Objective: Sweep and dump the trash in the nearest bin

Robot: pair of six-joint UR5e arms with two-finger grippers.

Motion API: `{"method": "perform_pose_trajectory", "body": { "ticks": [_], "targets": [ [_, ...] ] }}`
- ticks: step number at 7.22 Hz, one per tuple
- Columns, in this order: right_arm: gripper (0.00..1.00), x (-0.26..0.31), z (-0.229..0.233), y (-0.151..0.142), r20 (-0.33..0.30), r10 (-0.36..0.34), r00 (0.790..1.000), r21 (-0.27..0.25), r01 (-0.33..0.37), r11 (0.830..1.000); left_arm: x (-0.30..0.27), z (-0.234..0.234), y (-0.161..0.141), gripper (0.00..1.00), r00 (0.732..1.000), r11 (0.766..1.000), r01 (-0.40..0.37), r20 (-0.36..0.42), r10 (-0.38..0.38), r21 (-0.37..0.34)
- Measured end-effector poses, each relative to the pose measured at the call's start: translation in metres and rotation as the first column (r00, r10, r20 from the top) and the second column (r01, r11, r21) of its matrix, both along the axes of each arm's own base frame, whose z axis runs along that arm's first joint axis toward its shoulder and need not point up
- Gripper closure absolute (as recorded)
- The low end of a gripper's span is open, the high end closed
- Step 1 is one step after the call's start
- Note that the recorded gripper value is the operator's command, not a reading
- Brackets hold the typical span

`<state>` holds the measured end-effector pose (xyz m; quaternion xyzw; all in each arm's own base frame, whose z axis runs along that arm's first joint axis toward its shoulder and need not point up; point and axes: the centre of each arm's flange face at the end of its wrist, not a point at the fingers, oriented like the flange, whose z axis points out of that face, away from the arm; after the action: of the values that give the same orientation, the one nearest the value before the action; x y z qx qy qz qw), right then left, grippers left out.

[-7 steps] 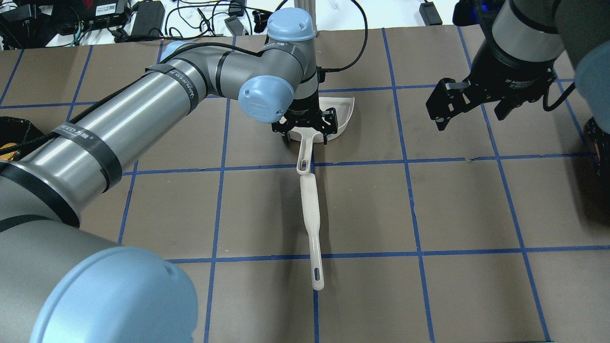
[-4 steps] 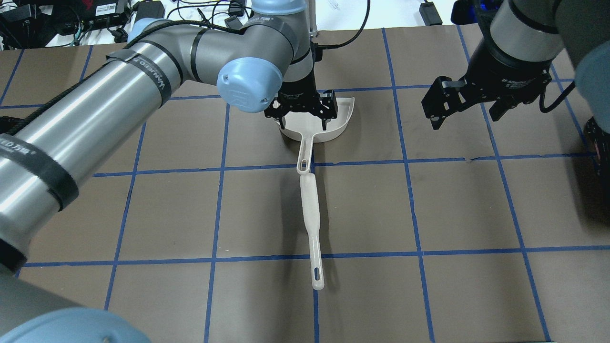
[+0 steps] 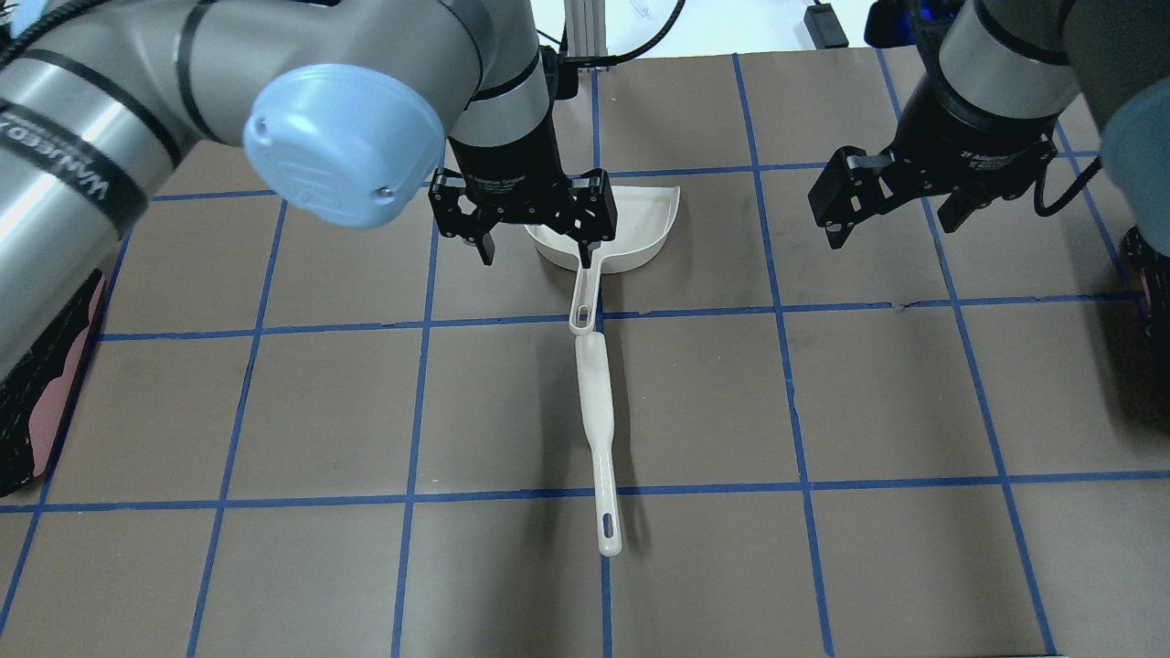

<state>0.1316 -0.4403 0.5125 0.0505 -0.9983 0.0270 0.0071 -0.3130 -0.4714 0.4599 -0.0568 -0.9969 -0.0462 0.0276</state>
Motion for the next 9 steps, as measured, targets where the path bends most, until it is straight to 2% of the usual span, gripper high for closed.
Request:
{"method": "perform_pose_trajectory", "body": {
  "ticks": [2, 3, 4, 5, 7, 8, 9],
  "targets": [
    [0.0, 0.0, 0.0, 0.0, 0.0, 0.0, 1.0, -0.004, 0.0, 1.0, 0.019, 0.008, 0.049, 0.06, 0.999, 0.996, -0.024, 0.043, 0.021, 0.082],
    [0.0, 0.0, 0.0, -0.001, 0.0, 0.0, 1.0, -0.006, 0.0, 1.0, 0.029, 0.002, 0.069, 0.06, 0.997, 0.994, -0.031, 0.074, 0.024, 0.107],
    [0.0, 0.0, 0.0, -0.001, -0.001, -0.001, 1.0, -0.007, 0.001, 1.0, 0.041, 0.003, 0.078, 0.05, 0.996, 0.994, -0.043, 0.083, 0.035, 0.103],
    [0.0, -0.001, 0.0, -0.001, -0.003, -0.002, 1.0, -0.008, 0.002, 1.0, 0.058, 0.009, 0.073, 0.04, 0.996, 0.996, -0.062, 0.072, 0.057, 0.07],
    [0.0, -0.001, 0.0, -0.002, -0.004, -0.014, 1.0, -0.011, 0.014, 1.0, 0.099, 0.031, 0.04, 0.0, 0.998, 0.995, -0.057, 0.02, 0.059, -0.086],
    [0.0, -0.001, 0.001, -0.002, 0.002, -0.059, 0.998, -0.013, 0.06, 0.998, 0.116, 0.043, 0.025, 0.0, 0.998, 0.985, -0.068, 0.008, 0.07, -0.159],
    [0.0, 0.0, 0.002, -0.002, 0.005, -0.121, 0.993, -0.016, 0.121, 0.993, 0.128, 0.054, 0.017, 0.0, 0.996, 0.977, -0.085, 0.004, 0.087, -0.197]
  ]
}}
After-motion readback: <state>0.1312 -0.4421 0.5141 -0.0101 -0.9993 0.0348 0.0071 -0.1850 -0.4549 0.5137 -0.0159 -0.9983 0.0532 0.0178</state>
